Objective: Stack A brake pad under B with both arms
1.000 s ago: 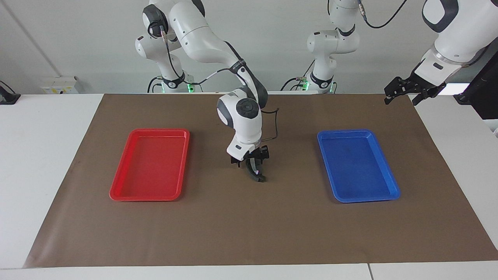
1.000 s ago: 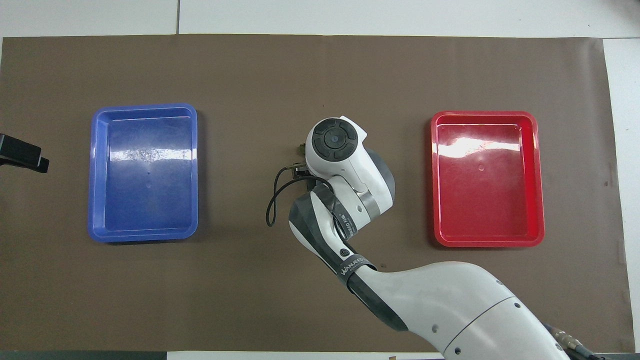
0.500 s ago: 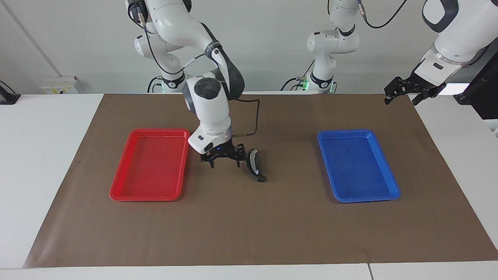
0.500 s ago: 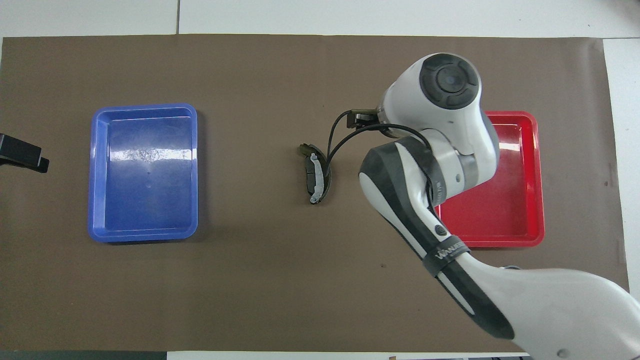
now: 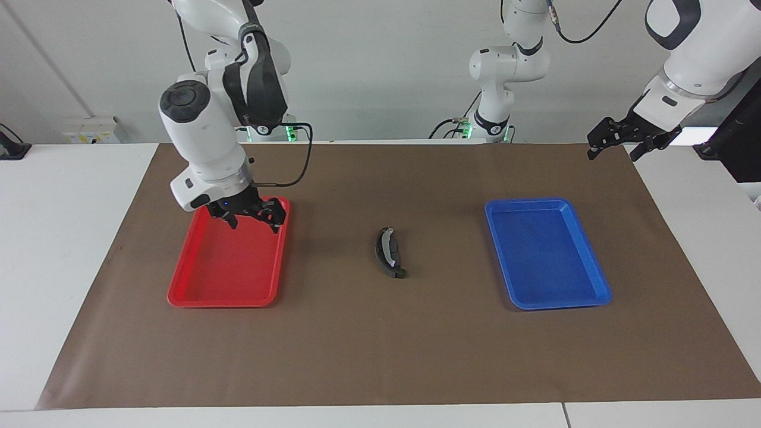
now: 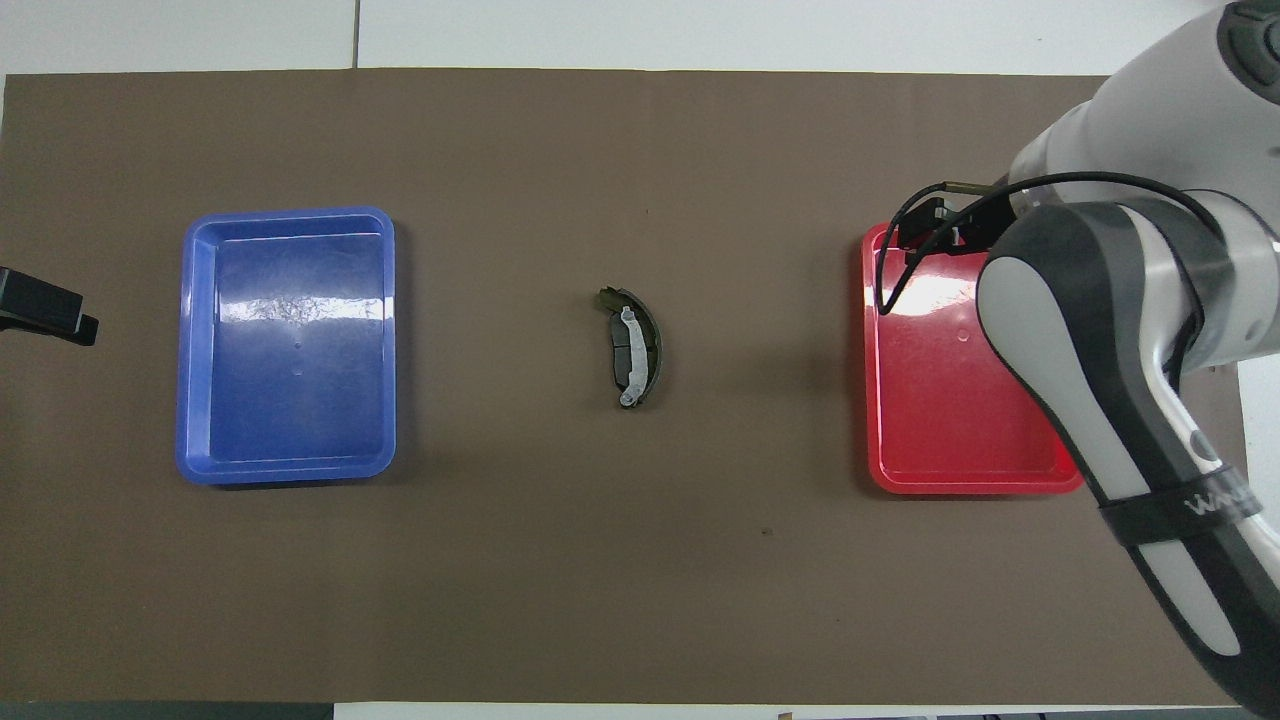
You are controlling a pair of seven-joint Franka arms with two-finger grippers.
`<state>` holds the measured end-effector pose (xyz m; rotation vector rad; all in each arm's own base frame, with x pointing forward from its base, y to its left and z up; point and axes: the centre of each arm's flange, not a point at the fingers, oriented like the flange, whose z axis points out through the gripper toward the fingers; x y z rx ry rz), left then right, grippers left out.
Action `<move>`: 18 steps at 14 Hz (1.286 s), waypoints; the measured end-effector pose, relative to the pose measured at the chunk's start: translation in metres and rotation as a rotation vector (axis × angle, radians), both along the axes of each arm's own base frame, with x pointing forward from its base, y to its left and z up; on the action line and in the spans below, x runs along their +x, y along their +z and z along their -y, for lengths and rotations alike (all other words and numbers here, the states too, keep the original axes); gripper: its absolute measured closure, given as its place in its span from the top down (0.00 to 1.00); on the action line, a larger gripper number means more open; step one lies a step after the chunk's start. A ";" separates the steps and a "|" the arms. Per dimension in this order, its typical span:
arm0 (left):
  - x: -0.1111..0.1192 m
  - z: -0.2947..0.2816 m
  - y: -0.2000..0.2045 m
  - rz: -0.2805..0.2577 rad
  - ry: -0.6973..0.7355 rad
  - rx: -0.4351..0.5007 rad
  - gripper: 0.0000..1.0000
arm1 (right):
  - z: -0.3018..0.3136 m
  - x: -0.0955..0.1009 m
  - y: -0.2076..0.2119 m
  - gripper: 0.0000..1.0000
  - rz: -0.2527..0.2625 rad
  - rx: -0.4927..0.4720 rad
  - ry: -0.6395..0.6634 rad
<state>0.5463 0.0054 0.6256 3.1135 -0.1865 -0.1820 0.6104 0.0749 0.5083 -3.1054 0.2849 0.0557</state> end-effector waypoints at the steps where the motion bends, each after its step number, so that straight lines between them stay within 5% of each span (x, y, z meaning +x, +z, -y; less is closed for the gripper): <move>1: 0.000 0.000 0.000 0.000 0.000 0.000 0.99 | 0.021 -0.003 0.009 1.00 -0.002 0.001 0.000; 5: 0.000 0.000 0.000 0.000 0.000 0.000 0.99 | 0.082 -0.032 0.056 1.00 -0.011 0.011 0.010; 10: 0.000 0.000 0.000 0.000 0.000 0.000 0.99 | 0.086 -0.069 0.105 1.00 -0.034 -0.005 0.015; 18: 0.000 0.000 0.000 0.000 0.000 0.000 0.99 | 0.079 -0.070 0.111 1.00 -0.008 -0.064 0.087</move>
